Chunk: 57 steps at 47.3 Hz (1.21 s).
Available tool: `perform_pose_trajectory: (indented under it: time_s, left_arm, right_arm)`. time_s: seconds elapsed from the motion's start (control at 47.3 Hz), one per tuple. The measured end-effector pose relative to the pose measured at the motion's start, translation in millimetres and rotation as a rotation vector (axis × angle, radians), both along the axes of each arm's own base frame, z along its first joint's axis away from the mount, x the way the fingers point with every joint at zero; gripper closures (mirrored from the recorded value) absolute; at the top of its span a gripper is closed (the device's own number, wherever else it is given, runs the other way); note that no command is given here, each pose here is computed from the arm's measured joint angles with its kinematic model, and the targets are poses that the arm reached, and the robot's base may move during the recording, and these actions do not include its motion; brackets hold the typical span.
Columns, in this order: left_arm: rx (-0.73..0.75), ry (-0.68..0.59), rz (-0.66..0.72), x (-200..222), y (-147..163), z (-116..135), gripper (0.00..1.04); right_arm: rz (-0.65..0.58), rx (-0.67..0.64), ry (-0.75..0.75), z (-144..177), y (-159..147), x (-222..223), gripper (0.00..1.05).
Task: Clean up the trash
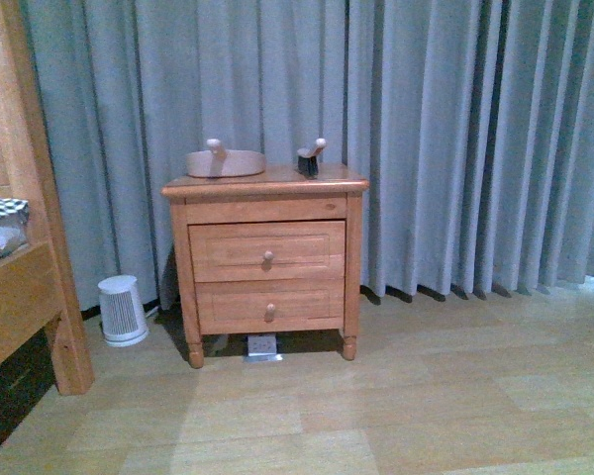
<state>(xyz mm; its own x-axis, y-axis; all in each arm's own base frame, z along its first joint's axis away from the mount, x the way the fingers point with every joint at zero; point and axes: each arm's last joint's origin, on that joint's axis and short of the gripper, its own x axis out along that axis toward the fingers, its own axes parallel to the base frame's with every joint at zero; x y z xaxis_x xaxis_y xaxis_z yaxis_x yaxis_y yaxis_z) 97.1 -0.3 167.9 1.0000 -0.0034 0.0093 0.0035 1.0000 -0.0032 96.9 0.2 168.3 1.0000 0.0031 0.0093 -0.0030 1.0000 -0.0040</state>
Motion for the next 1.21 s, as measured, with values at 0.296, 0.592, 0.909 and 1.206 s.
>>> perform_pose_trajectory:
  time_s: [0.296, 0.592, 0.909, 1.206]
  left_arm:
    - [0.000, 0.000, 0.000, 0.0, 0.0, 0.0, 0.08]
    - [0.000, 0.000, 0.000, 0.0, 0.0, 0.1, 0.08]
    - [0.000, 0.000, 0.000, 0.0, 0.0, 0.0, 0.08]
    - [0.000, 0.000, 0.000, 0.0, 0.0, 0.0, 0.08]
  right_arm:
    - [0.000, 0.000, 0.000, 0.0, 0.0, 0.0, 0.08]
    - [0.000, 0.000, 0.000, 0.0, 0.0, 0.0, 0.08]
    - [0.000, 0.000, 0.000, 0.0, 0.0, 0.0, 0.08]
    - [0.000, 0.000, 0.000, 0.0, 0.0, 0.0, 0.08]
